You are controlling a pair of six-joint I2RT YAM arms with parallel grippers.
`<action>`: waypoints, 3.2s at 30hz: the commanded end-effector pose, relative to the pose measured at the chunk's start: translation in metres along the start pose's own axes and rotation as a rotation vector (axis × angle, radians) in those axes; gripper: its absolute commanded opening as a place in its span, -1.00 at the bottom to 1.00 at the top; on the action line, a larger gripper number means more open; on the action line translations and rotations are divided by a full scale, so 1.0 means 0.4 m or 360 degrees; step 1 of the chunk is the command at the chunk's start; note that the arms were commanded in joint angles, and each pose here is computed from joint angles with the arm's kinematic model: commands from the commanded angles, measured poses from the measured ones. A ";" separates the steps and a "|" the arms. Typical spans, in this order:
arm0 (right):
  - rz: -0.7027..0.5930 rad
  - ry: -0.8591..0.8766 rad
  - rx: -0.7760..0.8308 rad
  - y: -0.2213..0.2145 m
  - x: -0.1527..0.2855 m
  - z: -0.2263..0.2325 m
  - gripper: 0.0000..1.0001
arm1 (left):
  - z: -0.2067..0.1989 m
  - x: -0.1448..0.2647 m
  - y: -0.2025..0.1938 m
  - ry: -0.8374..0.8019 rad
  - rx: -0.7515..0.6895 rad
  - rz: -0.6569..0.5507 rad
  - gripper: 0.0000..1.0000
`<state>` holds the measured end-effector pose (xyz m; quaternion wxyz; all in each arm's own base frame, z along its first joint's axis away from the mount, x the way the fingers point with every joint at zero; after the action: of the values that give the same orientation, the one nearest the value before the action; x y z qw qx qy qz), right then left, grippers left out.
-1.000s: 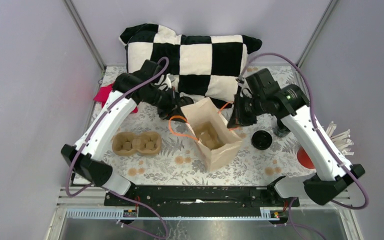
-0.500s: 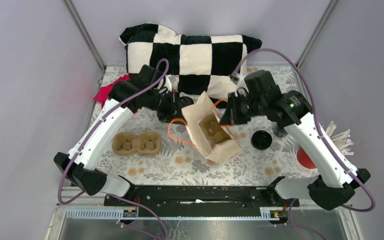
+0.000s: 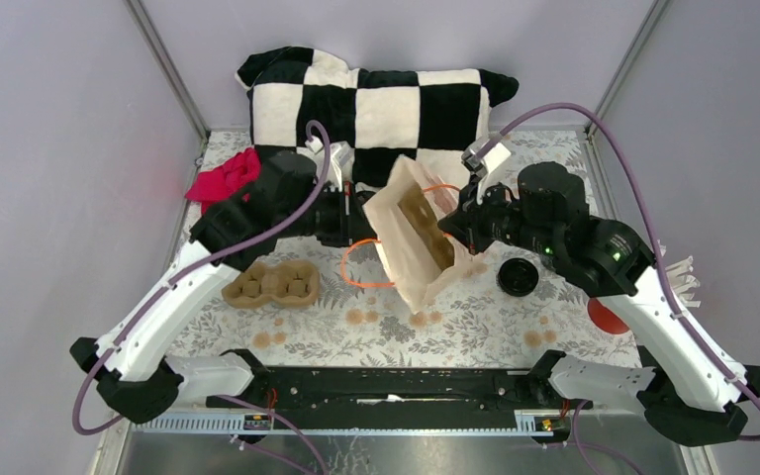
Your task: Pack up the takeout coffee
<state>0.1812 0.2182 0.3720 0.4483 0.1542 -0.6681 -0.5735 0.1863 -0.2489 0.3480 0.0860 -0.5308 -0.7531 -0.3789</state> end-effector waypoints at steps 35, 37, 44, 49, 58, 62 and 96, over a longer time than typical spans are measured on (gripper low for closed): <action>0.0129 -0.0115 -0.0342 0.121 -0.013 -0.003 0.98 | 0.199 0.133 -0.035 0.0899 0.0171 -0.0157 0.05; 0.0095 -0.0172 -0.0328 0.140 0.016 -0.015 0.99 | 0.173 0.152 0.005 0.0888 0.0165 -0.0235 0.34; -0.0033 -0.0715 -0.0421 0.151 0.113 -0.180 0.99 | 0.119 0.138 0.233 0.0887 0.0162 -0.0530 0.83; 0.0137 -0.0687 -0.0468 0.062 0.084 -0.248 0.99 | 0.128 -0.026 0.241 0.0662 -0.0020 -0.0205 0.83; 0.0329 -0.0519 -0.0612 -0.083 -0.021 -0.268 0.99 | 0.188 -0.132 0.189 0.0609 -0.0177 -0.0021 0.55; 0.0410 -0.0507 -0.0625 -0.116 -0.057 -0.282 0.99 | 0.225 -0.148 0.180 0.0731 -0.0237 0.0014 0.30; 0.0693 -0.0210 -0.0117 -0.188 -0.614 -0.279 0.94 | 0.418 0.232 0.027 0.1502 0.0476 -0.0472 -1.00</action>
<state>0.3633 0.2809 0.1694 0.5519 -0.0942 -0.6494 -0.5146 0.2100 -0.1051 0.2821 0.4132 -0.2440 -0.7439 -0.4651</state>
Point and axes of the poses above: each gripper's point midway between its finger pads, its own x axis back along the fingers, its own z axis along the line the jaws close on, y = z × x, the point moved 2 cm from there along x, back along the fingers, and after that the axes turned 9 degrees about x, right-handed, at the moved point
